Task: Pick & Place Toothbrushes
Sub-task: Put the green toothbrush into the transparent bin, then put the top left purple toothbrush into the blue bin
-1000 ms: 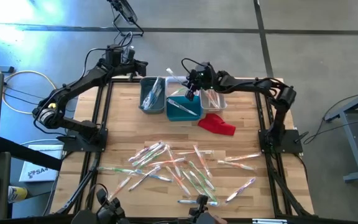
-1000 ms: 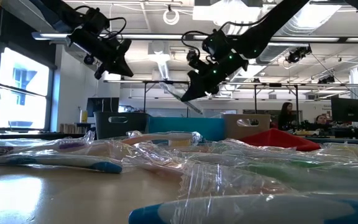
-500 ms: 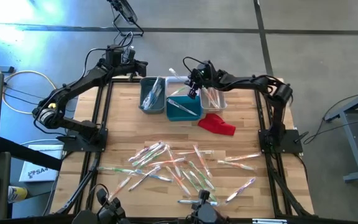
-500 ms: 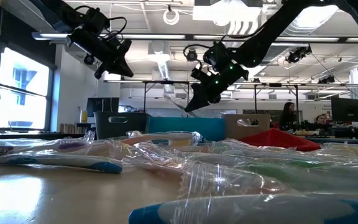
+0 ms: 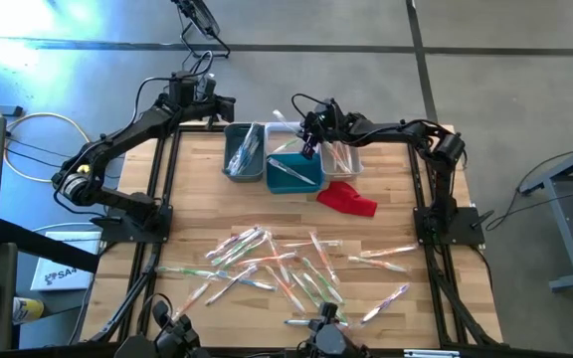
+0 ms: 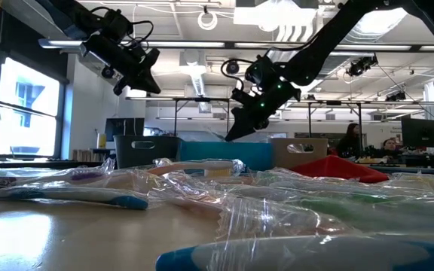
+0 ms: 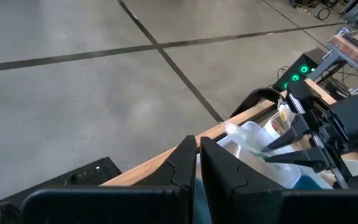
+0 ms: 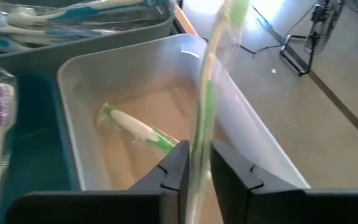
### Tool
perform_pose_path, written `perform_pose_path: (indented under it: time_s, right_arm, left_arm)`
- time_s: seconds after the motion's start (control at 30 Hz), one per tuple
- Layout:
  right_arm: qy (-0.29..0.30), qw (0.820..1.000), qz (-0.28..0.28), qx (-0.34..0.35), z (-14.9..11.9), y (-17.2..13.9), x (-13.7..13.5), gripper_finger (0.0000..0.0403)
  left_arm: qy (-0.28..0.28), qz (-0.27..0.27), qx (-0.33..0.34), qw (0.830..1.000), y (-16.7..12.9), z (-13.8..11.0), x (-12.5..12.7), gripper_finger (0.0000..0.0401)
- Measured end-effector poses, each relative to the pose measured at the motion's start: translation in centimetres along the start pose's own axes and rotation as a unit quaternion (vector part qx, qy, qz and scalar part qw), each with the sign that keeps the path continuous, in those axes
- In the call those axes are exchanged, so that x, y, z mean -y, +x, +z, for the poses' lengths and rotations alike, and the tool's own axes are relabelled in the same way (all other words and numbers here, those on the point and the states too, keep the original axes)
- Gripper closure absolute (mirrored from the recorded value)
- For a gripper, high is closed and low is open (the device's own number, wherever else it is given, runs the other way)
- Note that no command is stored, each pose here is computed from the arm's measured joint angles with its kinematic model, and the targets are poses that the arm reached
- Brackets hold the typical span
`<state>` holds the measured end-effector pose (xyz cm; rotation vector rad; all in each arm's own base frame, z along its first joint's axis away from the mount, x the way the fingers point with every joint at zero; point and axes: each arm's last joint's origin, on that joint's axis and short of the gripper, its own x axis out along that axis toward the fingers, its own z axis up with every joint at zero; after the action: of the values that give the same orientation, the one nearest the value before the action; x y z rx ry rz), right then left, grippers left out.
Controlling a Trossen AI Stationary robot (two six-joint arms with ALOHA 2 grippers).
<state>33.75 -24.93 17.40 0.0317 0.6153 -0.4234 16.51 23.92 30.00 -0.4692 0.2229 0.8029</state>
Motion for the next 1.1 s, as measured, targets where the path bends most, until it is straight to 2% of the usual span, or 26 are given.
perform_pose_path:
  time_s: [0.27,0.4,0.63,0.83,1.1]
  right_arm:
    - [-0.004,1.000,0.018,0.005,0.2,0.0,-0.6,0.0279]
    - [-0.007,1.000,0.019,0.019,1.0,-0.6,-1.1,0.0262]
    - [-0.021,0.997,0.011,0.077,4.3,-4.1,-1.9,0.0279]
    - [-0.028,0.991,-0.032,0.131,7.3,-8.2,-2.7,0.0308]
    - [-0.016,0.981,-0.058,0.182,9.5,-12.1,-3.5,0.0324]
  left_arm:
    - [0.000,0.001,0.000,1.000,0.0,0.0,0.0,0.0382]
    - [0.000,0.001,0.000,1.000,0.0,0.0,0.0,0.0382]
    - [0.000,0.001,0.000,1.000,0.0,0.0,0.0,0.0382]
    - [0.000,0.001,0.000,1.000,0.0,0.0,0.0,0.0382]
    - [0.000,0.001,0.000,1.000,0.0,0.0,0.0,0.0382]
